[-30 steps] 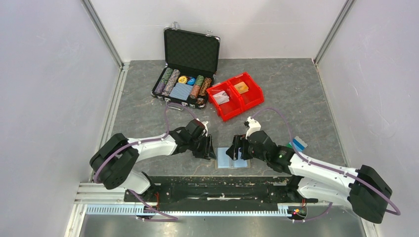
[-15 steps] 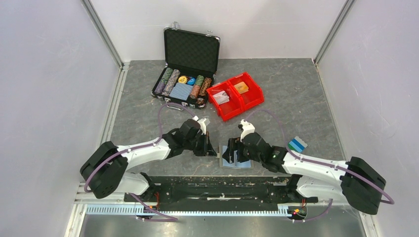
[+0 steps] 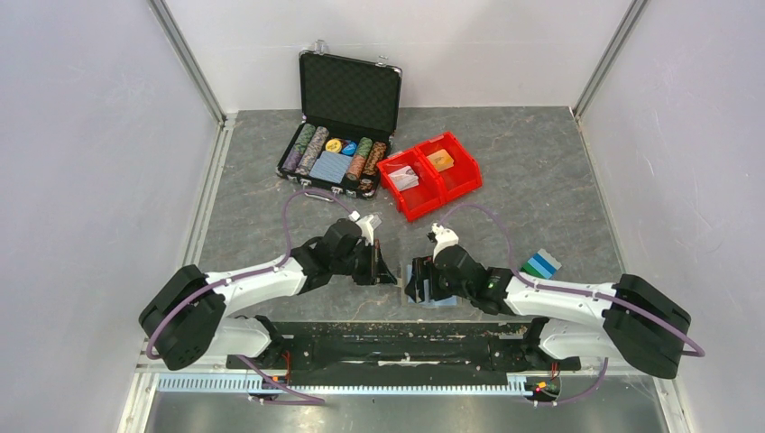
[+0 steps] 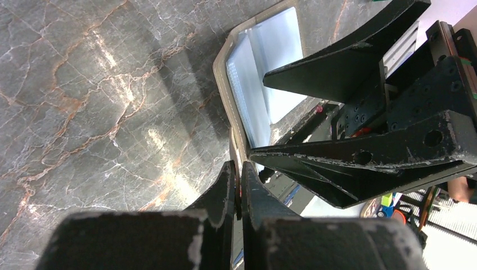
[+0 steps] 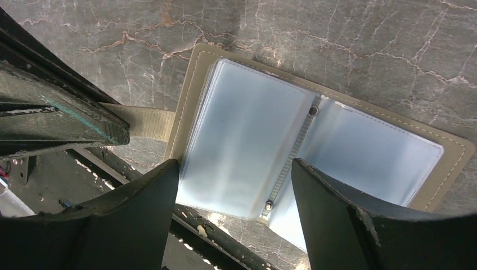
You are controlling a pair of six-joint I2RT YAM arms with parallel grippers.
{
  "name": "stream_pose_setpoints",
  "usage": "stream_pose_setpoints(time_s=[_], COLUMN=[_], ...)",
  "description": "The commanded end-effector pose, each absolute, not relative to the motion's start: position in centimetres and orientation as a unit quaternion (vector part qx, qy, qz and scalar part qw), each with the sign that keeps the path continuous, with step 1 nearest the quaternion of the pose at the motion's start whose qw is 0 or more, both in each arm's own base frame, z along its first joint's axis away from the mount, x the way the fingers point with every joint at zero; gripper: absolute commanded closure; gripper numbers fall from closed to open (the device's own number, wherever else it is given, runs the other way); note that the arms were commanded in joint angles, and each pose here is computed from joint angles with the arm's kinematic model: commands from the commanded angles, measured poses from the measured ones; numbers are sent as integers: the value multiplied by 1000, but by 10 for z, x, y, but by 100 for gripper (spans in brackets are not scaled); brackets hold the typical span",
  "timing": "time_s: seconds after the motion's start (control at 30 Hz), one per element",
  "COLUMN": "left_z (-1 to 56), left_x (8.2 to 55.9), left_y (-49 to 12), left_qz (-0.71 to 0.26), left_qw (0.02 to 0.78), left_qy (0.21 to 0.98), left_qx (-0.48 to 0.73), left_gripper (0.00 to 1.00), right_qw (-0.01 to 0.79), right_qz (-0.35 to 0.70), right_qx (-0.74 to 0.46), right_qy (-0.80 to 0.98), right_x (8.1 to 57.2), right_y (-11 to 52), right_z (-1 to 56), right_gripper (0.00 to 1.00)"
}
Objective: Take the credit cards out of the card holder
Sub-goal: Remove the credit card from the card holder.
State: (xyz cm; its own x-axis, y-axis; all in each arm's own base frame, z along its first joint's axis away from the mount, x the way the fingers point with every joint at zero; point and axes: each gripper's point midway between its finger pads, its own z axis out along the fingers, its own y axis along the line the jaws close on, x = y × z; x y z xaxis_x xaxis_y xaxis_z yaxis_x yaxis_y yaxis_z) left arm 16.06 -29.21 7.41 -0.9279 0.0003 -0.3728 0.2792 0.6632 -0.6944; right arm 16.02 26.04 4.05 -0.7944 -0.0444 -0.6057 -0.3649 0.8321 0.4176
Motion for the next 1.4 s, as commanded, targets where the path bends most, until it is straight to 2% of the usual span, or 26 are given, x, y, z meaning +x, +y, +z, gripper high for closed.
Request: stream_pose_setpoints(time_s=[0.0,0.43,0.7,0.83,1.03,1.3,1.37], left_z=[90,79,72,72,74,72,71], left_x=[159,159,158,158,157,155,155], left_y=[-300,-296,-292,-292,-292,-291,-290], left_qz=[-432,-410,-398,-398,-400,-399,-399], left_qw=[176,172,170,170,171,169,170], left_qy=[881,892,896,896,895,895,895], left_qx=[78,86,96,97,99,102,102], left_gripper=[98,98,98,98,98,98,98], right_qw=[329,345,360,358,348,332,332], right_qz=[271,262,265,258,275,266,267], right_qx=[-98,-95,-101,-108,-121,-132,-132], right_qy=[899,896,889,891,888,895,895], right_x=[174,175,178,179,176,173,173], right_y=[269,259,259,259,269,270,271], right_z=[56,58,67,63,64,50,49], right_gripper=[26,42,34,35,24,31,30])
